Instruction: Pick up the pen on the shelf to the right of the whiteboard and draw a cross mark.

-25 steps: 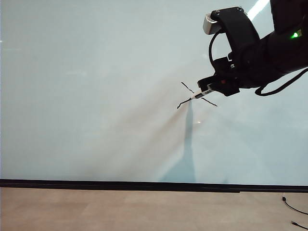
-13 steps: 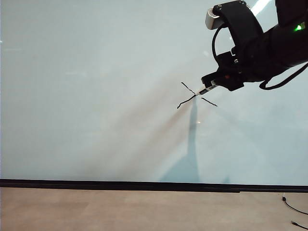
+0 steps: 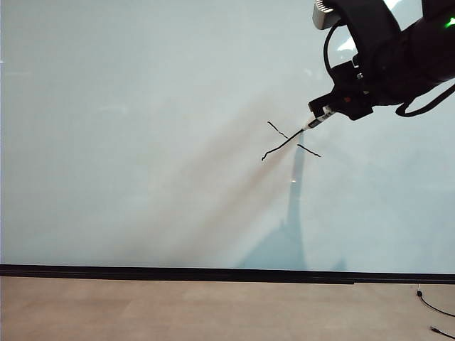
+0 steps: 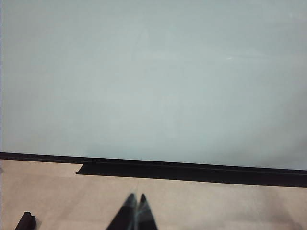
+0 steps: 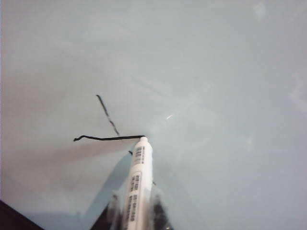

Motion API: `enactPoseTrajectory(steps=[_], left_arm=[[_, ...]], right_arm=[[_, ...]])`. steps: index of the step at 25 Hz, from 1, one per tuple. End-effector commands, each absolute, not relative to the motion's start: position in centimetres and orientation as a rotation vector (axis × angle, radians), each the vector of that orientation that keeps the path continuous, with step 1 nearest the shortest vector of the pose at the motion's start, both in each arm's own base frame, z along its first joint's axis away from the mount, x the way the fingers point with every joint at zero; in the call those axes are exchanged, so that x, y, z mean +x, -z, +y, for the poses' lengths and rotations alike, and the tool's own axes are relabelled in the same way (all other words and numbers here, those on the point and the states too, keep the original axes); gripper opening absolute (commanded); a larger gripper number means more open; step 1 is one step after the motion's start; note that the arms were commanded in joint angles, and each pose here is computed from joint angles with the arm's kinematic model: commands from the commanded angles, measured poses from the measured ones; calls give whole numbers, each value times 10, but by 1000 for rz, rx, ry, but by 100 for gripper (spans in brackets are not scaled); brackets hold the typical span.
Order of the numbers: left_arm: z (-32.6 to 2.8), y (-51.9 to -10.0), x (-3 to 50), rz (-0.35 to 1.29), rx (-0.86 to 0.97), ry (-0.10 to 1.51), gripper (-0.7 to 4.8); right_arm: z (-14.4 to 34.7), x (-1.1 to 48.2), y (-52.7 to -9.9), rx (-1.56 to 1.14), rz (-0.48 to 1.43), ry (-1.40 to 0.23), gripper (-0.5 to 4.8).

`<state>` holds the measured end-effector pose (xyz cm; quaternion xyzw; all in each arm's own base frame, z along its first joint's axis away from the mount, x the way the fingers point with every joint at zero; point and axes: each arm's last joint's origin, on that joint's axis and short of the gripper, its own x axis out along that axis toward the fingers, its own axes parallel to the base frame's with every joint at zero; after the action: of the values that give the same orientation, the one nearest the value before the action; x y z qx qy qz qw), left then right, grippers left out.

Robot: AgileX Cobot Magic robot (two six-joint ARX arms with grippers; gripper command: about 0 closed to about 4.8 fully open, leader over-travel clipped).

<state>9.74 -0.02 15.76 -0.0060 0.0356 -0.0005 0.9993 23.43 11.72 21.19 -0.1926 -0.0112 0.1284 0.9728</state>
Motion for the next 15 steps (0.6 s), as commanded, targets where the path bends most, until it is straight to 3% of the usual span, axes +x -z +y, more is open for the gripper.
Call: enactPoseTrajectory(steps=[1,15], left_arm=[[0,-159,97,64,-8,5,-4],[0,-159,97,64,-8,5,-4]], right_arm=[[108,236,-225,-378,-70,-157,-6],[101,233,-235,-389,-99,-136,-6]])
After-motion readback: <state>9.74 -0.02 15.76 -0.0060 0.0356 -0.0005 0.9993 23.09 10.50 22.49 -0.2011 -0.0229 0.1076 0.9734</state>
